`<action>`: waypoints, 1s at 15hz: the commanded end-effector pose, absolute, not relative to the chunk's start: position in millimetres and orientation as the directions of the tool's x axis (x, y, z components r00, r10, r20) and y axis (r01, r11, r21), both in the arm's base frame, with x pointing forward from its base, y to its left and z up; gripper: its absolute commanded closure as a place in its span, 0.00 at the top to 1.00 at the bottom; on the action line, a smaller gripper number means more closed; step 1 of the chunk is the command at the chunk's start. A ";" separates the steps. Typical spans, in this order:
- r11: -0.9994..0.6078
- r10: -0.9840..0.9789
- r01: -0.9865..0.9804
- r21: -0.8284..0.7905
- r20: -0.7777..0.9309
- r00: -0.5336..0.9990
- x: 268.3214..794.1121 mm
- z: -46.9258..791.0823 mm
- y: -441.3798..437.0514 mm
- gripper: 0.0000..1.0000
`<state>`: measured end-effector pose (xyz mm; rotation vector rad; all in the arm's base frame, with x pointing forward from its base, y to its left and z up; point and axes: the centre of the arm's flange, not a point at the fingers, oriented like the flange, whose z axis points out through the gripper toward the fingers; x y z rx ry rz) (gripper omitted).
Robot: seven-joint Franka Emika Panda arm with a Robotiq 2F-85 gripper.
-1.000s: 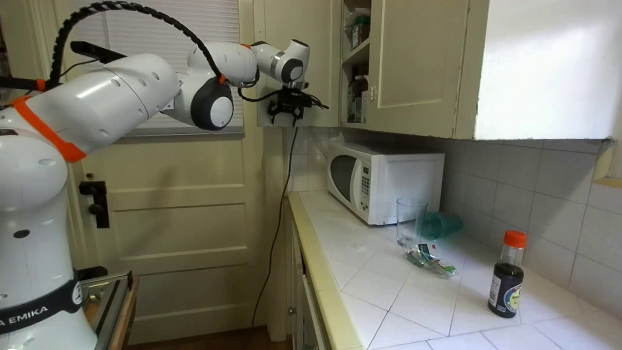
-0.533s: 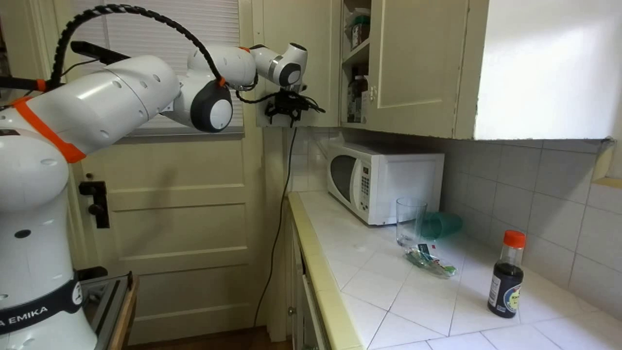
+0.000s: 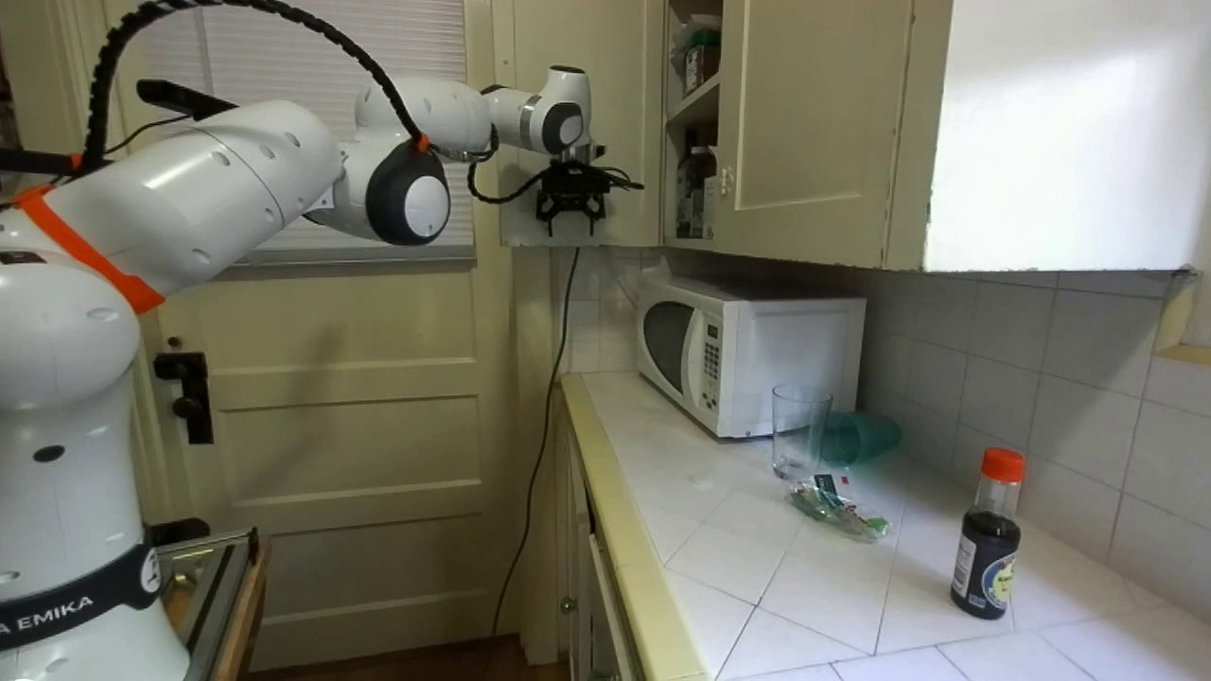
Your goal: Close the right cabinet door then remove the white box from the left cabinet and place it on the counter.
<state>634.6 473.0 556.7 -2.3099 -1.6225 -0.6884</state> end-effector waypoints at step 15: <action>-0.537 0.838 0.598 0.595 0.460 0.294 687.7 641.8 372.7 1.00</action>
